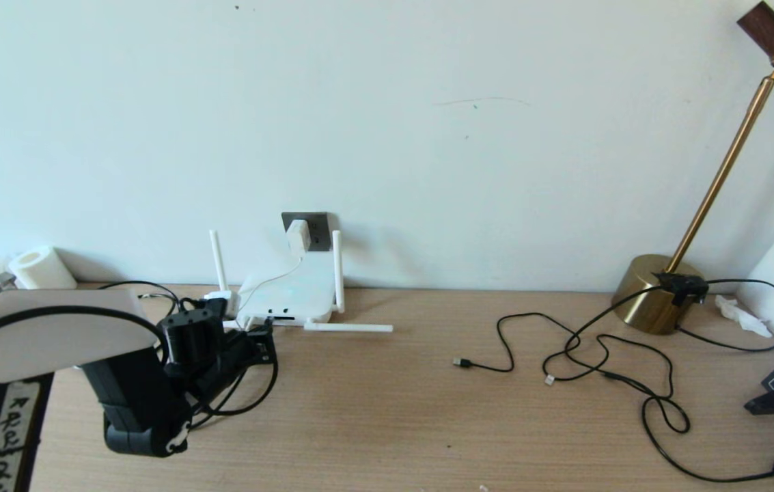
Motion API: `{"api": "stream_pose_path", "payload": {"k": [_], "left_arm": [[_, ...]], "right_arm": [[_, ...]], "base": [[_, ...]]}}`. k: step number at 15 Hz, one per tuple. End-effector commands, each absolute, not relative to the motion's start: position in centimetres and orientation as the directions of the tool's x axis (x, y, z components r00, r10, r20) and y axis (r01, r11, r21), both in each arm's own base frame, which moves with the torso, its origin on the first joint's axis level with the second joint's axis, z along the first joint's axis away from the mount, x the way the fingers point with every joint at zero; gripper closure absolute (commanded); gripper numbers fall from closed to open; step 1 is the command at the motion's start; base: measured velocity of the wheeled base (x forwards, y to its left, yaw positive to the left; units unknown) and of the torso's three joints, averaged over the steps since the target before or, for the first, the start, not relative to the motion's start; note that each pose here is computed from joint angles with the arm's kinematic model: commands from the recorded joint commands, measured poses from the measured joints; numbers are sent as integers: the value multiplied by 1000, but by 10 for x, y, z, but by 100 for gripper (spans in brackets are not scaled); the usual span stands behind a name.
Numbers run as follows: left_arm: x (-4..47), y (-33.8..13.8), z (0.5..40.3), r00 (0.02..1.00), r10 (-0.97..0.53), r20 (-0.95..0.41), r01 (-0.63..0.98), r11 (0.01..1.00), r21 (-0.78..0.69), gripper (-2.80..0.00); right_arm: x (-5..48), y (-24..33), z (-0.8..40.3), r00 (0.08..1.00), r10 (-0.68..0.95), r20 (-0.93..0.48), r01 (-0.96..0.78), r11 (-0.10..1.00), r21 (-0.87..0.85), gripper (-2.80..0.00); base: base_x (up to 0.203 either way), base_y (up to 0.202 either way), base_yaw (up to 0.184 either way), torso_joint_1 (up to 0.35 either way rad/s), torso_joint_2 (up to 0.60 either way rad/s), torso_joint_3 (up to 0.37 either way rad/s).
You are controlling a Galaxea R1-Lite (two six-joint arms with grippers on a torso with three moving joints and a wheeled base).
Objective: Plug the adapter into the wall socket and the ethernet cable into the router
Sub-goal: Plug cable into router interface
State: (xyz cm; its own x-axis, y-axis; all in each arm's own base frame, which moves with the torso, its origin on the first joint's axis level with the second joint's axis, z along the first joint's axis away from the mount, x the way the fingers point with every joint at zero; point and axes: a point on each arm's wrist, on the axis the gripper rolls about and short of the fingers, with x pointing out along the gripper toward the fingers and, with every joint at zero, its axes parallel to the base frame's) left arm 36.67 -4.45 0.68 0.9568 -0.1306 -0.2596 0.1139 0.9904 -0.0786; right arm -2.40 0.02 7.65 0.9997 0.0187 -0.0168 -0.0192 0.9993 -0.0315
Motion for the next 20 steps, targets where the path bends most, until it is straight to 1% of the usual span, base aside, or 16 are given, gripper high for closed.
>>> {"api": "stream_pose_path", "payload": {"k": [1,20], "left_arm": [[367,-44,8,960,-131,-249,114,990,-79,0],[369,-42,8,961,-125,-247,109,991,-79,0]], "right_arm": [[-24,0,76,1000,20,-17,-20,999,-32,0],[-24,0,76,1000,20,-17,-20,999,-32,0]], "base": [[0,0,0,0,0,0],[0,0,0,0,0,0]]}}
